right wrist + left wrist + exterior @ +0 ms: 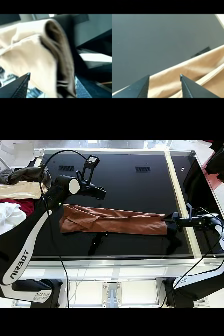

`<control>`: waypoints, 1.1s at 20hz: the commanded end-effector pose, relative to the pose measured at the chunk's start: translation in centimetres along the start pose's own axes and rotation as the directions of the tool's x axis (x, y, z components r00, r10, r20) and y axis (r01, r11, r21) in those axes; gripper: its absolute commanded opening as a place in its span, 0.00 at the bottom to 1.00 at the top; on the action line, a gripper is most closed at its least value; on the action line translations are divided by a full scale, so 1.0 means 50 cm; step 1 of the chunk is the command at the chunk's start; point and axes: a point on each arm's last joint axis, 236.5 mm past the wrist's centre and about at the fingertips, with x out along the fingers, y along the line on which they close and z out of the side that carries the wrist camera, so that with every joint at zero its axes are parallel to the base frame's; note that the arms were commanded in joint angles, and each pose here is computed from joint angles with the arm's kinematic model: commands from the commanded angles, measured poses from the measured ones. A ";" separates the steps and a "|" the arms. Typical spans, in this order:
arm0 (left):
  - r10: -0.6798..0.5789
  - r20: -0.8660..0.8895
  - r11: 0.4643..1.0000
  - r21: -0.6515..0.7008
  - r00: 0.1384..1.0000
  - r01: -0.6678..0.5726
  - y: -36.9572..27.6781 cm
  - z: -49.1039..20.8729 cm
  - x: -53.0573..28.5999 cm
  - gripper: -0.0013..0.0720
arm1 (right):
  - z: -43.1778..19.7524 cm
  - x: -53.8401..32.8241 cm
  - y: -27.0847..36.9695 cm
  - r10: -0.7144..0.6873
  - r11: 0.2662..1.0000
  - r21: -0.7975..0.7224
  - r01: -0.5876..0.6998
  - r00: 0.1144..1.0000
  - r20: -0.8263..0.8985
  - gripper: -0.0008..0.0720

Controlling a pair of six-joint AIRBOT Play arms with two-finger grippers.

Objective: Fold the shirts.

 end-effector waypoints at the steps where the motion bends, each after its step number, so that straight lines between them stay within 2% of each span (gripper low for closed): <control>1: -0.001 0.000 1.000 0.000 1.000 0.001 -0.001 0.000 0.000 0.62 | -0.018 0.041 0.025 -0.006 0.998 -0.068 0.002 0.998 -0.057 0.84; 2: -0.001 0.000 1.000 0.001 1.000 0.001 -0.001 0.000 0.000 0.62 | -0.019 0.051 0.031 -0.012 0.997 -0.080 0.007 0.998 -0.062 0.74; 5: -0.002 -0.007 1.000 0.000 1.000 0.002 -0.001 -0.004 0.006 0.61 | -0.029 0.064 0.074 0.043 0.995 -0.085 -0.051 0.995 -0.086 0.04; 6: -0.003 -0.017 1.000 -0.001 1.000 0.003 -0.001 -0.011 0.015 0.47 | -0.034 0.058 0.098 0.088 0.992 -0.084 -0.096 0.991 -0.103 0.04; 7: -0.007 -0.042 1.000 0.000 0.999 0.007 -0.003 -0.025 0.028 0.25 | -0.040 0.048 0.118 0.113 0.987 -0.097 -0.125 0.985 -0.128 0.04; 8: -0.021 -0.081 1.000 -0.003 0.996 0.021 -0.013 -0.046 0.044 0.18 | -0.038 0.036 0.135 0.119 0.986 -0.098 -0.133 0.984 -0.134 0.04; 9: -0.042 -0.137 0.999 -0.007 0.990 0.042 -0.028 -0.077 0.064 0.18 | -0.034 0.024 0.155 0.124 0.985 -0.101 -0.137 0.984 -0.126 0.04; 11: -0.084 -0.270 0.996 0.001 0.959 0.087 -0.067 -0.155 0.112 0.04 | -0.028 -0.001 0.205 0.121 0.982 -0.130 -0.135 0.987 -0.110 0.03; 15: -0.120 -0.426 0.983 0.075 0.897 0.167 -0.153 -0.276 0.206 0.04 | -0.034 -0.025 0.347 0.098 0.957 -0.264 -0.119 0.991 -0.094 0.03; 19: -0.127 -0.462 0.976 0.099 0.878 0.193 -0.187 -0.314 0.236 0.04 | -0.059 -0.007 0.486 0.053 0.914 -0.393 -0.095 0.992 -0.115 0.03; 22: -0.126 -0.461 0.977 0.096 0.878 0.190 -0.183 -0.314 0.236 0.04 | -0.094 0.027 0.593 0.020 0.851 -0.519 -0.078 0.993 -0.116 0.03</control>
